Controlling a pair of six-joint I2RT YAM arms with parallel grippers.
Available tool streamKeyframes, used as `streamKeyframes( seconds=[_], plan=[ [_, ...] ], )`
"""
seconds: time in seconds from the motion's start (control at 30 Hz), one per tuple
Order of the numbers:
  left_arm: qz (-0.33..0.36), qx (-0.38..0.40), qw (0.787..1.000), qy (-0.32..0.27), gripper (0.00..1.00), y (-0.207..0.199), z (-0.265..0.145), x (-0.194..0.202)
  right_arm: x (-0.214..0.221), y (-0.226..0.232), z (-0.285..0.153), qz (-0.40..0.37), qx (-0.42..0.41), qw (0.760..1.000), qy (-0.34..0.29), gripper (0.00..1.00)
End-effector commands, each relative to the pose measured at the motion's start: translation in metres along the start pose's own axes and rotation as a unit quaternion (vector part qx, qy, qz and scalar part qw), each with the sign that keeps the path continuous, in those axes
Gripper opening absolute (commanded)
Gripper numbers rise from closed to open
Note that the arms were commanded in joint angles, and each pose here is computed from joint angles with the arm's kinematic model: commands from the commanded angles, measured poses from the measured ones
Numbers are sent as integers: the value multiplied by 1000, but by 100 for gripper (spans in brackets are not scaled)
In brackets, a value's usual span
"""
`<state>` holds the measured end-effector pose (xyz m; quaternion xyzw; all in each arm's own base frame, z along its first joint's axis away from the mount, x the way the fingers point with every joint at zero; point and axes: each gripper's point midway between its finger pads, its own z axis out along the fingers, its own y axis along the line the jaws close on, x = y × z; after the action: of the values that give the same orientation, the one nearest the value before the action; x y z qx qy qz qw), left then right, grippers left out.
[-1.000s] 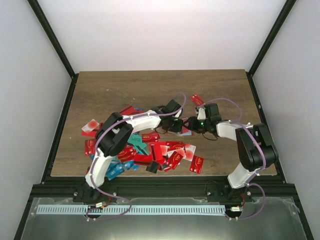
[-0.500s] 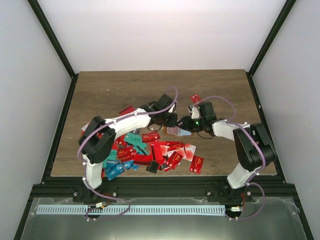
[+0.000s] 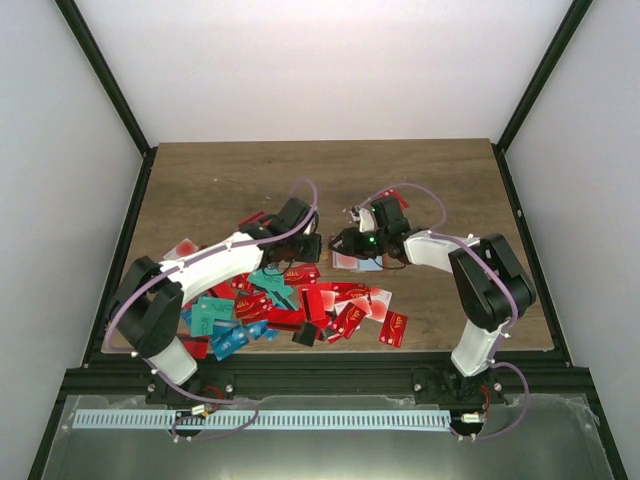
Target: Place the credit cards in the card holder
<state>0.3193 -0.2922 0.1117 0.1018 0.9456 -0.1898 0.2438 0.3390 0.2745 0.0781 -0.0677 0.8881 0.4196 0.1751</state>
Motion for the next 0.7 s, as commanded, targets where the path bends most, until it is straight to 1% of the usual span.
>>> streamKeyframes(
  seconds=[0.0, 0.13, 0.33, 0.47, 0.67],
  plan=[
    [-13, -10, 1000, -18, 12, 10, -20, 4, -11, 23, -7, -16, -18, 1000, -8, 38],
    [-25, -10, 999, -21, 14, 18, -38, 17, -10, 34, -23, -28, -20, 999, -20, 40],
    [-39, -11, 999, -2, 22, 32, -56, 50, 4, 38, -41, -34, -15, 999, -26, 41],
    [-49, -4, 999, 22, 28, 40, -62, 79, 27, 42, -44, -40, -10, 999, -14, 43],
    [-67, 5, 997, 44, 30, 48, -65, 112, 69, 44, -42, -42, 11, 999, 16, 47]
  ],
)
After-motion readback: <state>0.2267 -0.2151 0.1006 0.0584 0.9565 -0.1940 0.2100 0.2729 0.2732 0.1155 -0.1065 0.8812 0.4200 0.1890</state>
